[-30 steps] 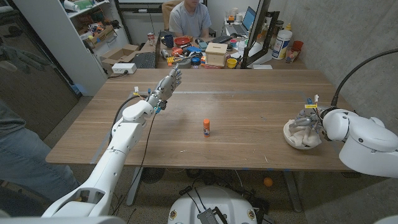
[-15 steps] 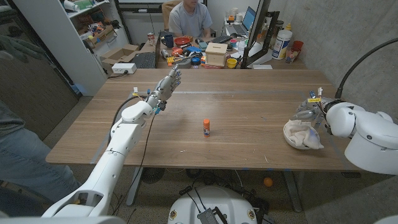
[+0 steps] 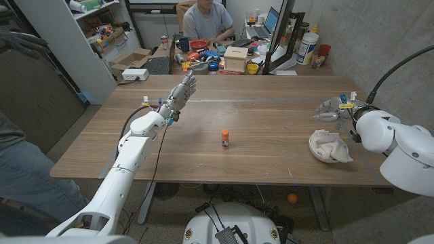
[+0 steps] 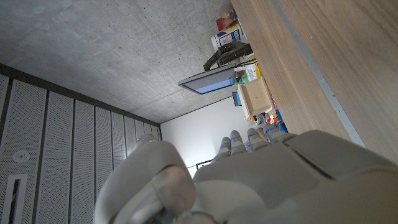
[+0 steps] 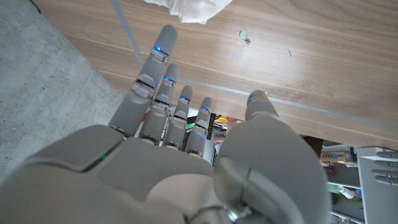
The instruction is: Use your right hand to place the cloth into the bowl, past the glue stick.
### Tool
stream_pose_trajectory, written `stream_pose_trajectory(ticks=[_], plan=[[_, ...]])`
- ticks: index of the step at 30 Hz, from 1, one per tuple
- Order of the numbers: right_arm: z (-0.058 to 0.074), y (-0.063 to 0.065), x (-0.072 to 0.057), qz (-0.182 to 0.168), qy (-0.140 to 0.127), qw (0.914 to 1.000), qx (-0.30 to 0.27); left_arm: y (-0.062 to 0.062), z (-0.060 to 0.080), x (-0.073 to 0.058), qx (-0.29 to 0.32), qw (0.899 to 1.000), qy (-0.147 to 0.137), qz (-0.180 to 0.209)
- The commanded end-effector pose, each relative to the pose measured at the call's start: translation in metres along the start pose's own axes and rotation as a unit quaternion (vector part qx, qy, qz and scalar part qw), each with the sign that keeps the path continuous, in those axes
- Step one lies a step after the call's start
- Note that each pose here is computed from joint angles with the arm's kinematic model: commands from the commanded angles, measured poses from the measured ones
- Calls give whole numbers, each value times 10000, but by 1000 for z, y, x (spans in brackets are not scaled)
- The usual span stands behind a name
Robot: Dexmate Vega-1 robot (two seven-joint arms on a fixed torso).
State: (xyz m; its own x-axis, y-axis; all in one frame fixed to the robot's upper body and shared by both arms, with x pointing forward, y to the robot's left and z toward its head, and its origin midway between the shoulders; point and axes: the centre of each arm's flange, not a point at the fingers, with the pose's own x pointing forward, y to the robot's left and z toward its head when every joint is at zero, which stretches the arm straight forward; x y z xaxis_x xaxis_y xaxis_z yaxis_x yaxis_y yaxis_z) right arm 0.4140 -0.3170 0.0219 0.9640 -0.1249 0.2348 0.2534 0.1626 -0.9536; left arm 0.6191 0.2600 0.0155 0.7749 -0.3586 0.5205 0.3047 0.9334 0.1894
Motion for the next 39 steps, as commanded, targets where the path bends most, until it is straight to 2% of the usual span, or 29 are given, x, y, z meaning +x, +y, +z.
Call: stream_pose_trajectory(ticks=[1, 9, 13, 20, 29, 34, 35, 36, 37, 39], plan=[[9, 7, 12, -746, -689, 9907, 908, 1, 2, -15, 6, 10000, -23, 91], [17, 10, 25, -1041, -1148, 9742, 1644, 6, 4, -30, 20, 9998, -66, 193], [20, 14, 31, -1189, -1403, 9585, 2180, 8, 4, -37, 19, 9997, -72, 225], [31, 24, 43, -1604, -1795, 9270, 2877, 10, 6, -46, 47, 9996, -116, 248], [46, 33, 56, -1972, -2158, 8784, 3781, 12, 14, -58, 91, 9992, -285, 250], [55, 34, 62, -2005, -2386, 8618, 4002, 13, 15, -65, 142, 9992, -304, 203], [56, 35, 63, -2015, -2452, 8546, 4111, 14, 16, -67, 151, 9992, -315, 206], [59, 37, 66, -2035, -2595, 8418, 4273, 15, 17, -70, 147, 9991, -334, 199], [59, 37, 66, -2043, -2615, 8408, 4278, 15, 17, -70, 147, 9991, -334, 198], [63, 40, 69, -2077, -2728, 8268, 4460, 17, 18, -75, 148, 9989, -385, 215]])
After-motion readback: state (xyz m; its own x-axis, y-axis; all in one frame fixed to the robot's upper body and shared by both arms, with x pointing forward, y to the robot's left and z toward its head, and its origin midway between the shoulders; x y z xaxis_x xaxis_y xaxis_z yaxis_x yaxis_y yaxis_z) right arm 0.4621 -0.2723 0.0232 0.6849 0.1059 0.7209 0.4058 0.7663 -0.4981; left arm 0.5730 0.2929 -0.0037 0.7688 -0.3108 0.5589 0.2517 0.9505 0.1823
